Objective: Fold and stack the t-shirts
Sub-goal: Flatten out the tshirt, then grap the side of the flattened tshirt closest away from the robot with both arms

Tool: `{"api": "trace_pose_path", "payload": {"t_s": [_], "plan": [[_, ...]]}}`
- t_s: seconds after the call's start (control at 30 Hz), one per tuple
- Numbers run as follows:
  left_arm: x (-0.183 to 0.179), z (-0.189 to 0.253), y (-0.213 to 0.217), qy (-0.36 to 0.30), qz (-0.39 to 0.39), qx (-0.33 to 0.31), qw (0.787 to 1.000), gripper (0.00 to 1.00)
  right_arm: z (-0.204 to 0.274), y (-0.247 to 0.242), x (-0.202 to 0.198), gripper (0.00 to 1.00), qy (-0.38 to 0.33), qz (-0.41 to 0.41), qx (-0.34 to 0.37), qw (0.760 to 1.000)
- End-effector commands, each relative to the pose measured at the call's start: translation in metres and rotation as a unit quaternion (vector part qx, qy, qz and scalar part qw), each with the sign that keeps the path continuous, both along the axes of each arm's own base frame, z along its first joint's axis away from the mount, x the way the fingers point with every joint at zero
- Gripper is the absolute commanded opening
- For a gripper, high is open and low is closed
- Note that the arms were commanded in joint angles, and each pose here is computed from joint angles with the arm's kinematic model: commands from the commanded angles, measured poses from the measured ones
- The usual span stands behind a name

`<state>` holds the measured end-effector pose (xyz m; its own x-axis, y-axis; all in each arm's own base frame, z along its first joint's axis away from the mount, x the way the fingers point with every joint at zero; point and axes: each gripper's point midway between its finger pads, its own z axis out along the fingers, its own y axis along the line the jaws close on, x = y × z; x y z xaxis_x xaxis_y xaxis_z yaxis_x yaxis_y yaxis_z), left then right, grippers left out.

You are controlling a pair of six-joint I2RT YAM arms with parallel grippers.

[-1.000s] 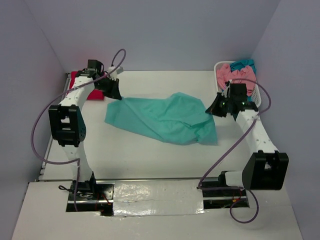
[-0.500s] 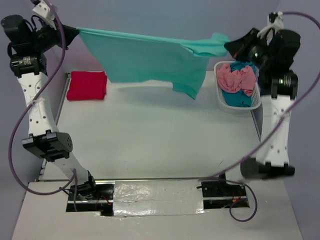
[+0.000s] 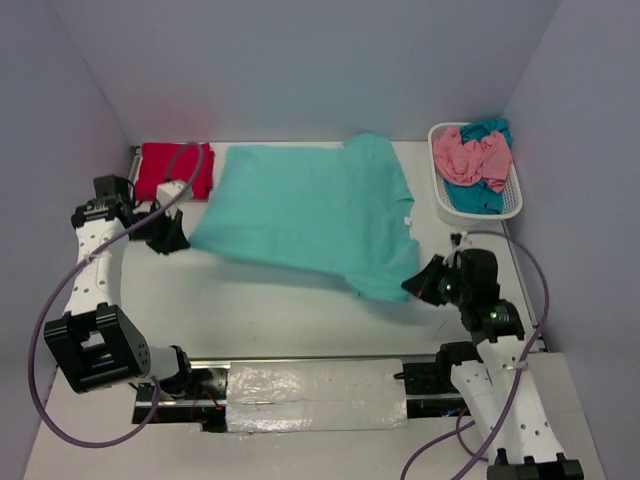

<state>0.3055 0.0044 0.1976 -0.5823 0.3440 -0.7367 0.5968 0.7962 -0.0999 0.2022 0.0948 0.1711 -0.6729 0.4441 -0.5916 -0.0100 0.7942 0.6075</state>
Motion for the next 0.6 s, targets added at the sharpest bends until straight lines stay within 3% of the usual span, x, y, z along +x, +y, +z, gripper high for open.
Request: {"api": "trace_pose_path", "payload": {"t_s": [0.0,0.1,0.3,0.57], "plan": [[-0.068,-0.050,0.009,0.087,-0.033,0.071,0.993,0.00,-0.043,0.010,-0.033,0.00,0.052,-0.005,0.033,0.998],[-0.102,-0.083,0.011,0.148,-0.047,0.088,0.984,0.00,-0.059,0.026,-0.048,0.00,0.071,0.009,0.076,0.995],[-0.132,-0.112,0.017,0.201,-0.038,0.112,0.972,0.00,-0.079,0.026,-0.054,0.00,0.109,0.009,0.068,0.992],[-0.099,-0.091,0.018,0.190,0.023,0.080,0.978,0.00,-0.053,0.027,0.002,0.00,0.075,0.011,0.039,0.996]]}}
